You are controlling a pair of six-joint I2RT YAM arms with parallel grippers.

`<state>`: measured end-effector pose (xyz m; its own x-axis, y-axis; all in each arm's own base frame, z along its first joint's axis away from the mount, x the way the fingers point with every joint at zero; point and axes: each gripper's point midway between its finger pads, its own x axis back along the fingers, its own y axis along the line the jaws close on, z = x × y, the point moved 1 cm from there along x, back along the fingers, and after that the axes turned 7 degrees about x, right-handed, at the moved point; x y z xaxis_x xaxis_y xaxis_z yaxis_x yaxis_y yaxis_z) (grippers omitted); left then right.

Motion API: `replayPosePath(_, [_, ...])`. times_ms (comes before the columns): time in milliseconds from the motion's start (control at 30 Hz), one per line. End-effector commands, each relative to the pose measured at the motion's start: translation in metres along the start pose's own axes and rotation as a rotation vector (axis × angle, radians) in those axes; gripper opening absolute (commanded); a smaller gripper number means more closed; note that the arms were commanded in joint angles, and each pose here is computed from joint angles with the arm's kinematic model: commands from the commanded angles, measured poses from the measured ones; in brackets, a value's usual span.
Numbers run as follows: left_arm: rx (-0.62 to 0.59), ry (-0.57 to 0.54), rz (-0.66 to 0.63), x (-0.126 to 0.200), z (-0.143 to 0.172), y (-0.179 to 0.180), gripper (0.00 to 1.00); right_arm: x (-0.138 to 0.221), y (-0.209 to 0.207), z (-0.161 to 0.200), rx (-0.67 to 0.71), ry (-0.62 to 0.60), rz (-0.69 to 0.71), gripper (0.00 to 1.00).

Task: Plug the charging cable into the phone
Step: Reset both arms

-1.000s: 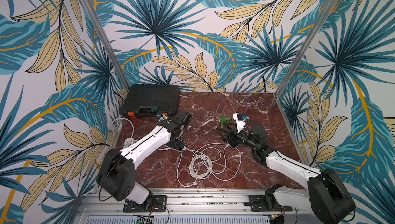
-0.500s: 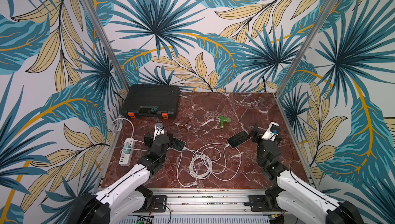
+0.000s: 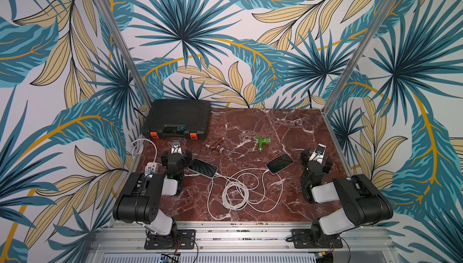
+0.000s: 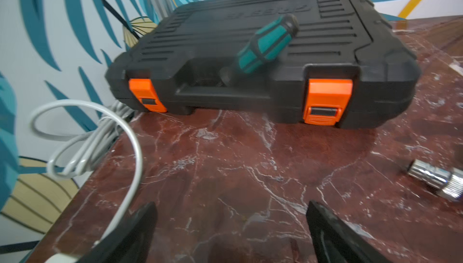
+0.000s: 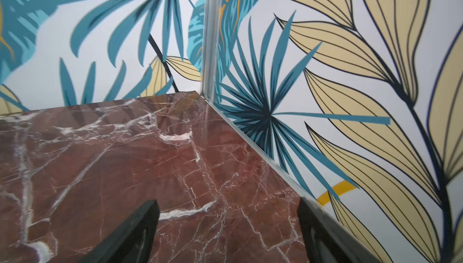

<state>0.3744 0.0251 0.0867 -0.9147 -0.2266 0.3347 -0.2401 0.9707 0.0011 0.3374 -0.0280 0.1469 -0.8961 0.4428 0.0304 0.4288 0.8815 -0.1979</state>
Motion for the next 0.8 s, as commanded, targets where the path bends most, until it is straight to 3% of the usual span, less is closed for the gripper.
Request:
replayPosePath(0, [0.021, -0.139, 0.105, 0.000, -0.037, -0.017, 1.00, -0.007, 0.018, -0.014, -0.088, -0.061, -0.244, 0.97])
replayPosePath(33, [0.020, -0.137, 0.105, 0.000, -0.037, -0.017, 1.00, -0.012, 0.016, -0.023, -0.117, -0.114, -0.267, 0.99])
replayPosePath(100, [0.019, -0.137, 0.104, 0.000, -0.037, -0.017, 1.00, -0.017, 0.014, -0.005, -0.123, -0.039, -0.275, 0.99])
replayPosePath(767, [0.003, -0.134, 0.116, 0.000, -0.037, -0.021, 1.00, -0.015, 0.015, -0.008, -0.108, -0.063, -0.278, 0.99])
